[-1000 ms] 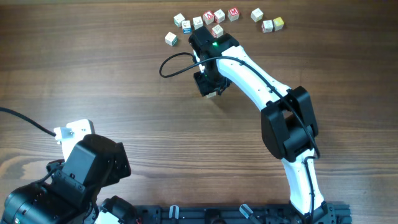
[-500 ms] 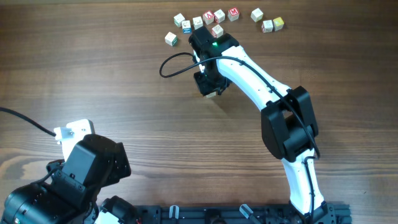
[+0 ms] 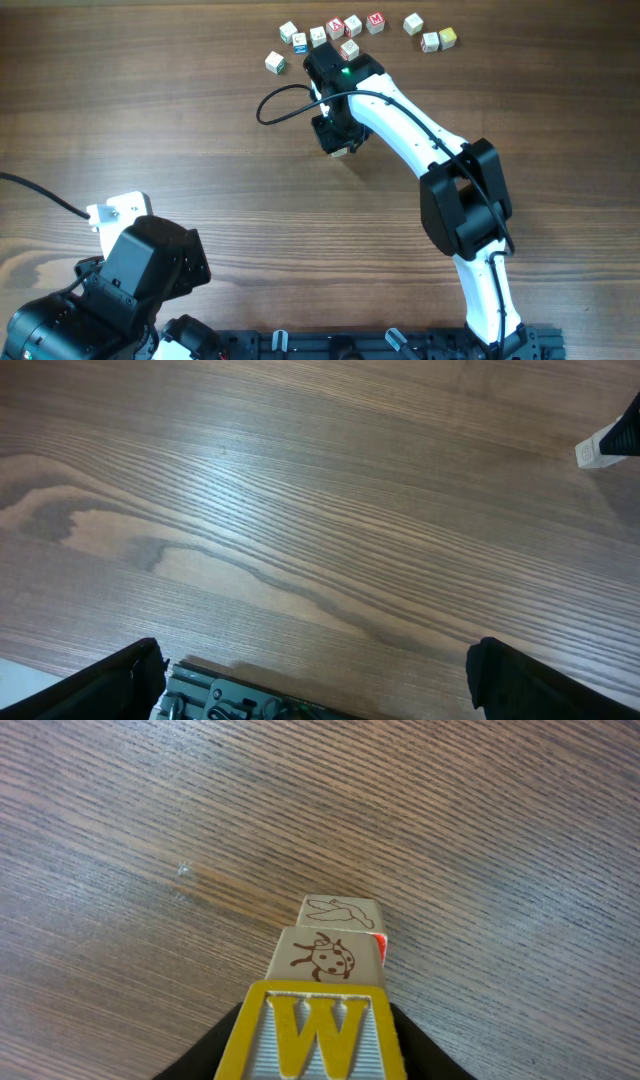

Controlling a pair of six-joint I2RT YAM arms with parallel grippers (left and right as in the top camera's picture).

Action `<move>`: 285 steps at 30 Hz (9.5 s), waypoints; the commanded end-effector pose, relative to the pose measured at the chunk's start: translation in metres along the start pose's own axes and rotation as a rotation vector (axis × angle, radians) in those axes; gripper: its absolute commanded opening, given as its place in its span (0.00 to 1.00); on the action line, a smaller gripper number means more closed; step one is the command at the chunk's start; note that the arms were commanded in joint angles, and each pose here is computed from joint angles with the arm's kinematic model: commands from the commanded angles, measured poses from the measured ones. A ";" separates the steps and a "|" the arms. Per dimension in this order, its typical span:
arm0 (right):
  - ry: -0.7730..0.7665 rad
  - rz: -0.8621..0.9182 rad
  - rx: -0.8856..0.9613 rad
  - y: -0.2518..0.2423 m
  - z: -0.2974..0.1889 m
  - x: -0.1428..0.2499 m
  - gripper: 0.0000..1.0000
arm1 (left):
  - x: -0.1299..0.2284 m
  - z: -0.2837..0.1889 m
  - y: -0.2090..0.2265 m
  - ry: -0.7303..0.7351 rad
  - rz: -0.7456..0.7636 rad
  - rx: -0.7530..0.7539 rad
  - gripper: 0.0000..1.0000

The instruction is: Form a tower

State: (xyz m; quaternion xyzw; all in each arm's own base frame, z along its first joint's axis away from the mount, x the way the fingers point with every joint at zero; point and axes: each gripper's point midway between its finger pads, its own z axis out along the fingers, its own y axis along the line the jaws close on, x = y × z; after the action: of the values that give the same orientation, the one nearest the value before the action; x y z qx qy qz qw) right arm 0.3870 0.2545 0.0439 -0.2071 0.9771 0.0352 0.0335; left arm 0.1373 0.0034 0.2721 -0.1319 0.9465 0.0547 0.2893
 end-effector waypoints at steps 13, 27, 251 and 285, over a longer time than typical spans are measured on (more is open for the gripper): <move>0.014 0.006 0.045 -0.013 0.028 -0.004 0.66 | -0.001 0.000 0.001 -0.002 -0.014 -0.002 1.00; 0.046 0.015 0.050 -0.014 0.036 0.002 0.45 | -0.001 0.000 0.001 -0.002 -0.014 -0.002 1.00; -1.507 0.286 0.200 -0.146 -0.157 0.211 1.00 | -0.046 0.088 -0.066 -0.992 -0.179 0.589 1.00; -1.506 0.286 0.200 -0.146 -0.157 0.211 1.00 | -0.017 0.147 -0.057 -0.861 -0.054 0.426 1.00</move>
State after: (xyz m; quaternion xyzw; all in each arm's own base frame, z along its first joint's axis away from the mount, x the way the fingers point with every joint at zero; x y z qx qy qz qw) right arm 0.2463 0.0217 0.1733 0.0101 0.7101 0.0796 0.6995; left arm 0.2456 -0.0201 0.1591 -0.0703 0.7274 -0.1015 0.6750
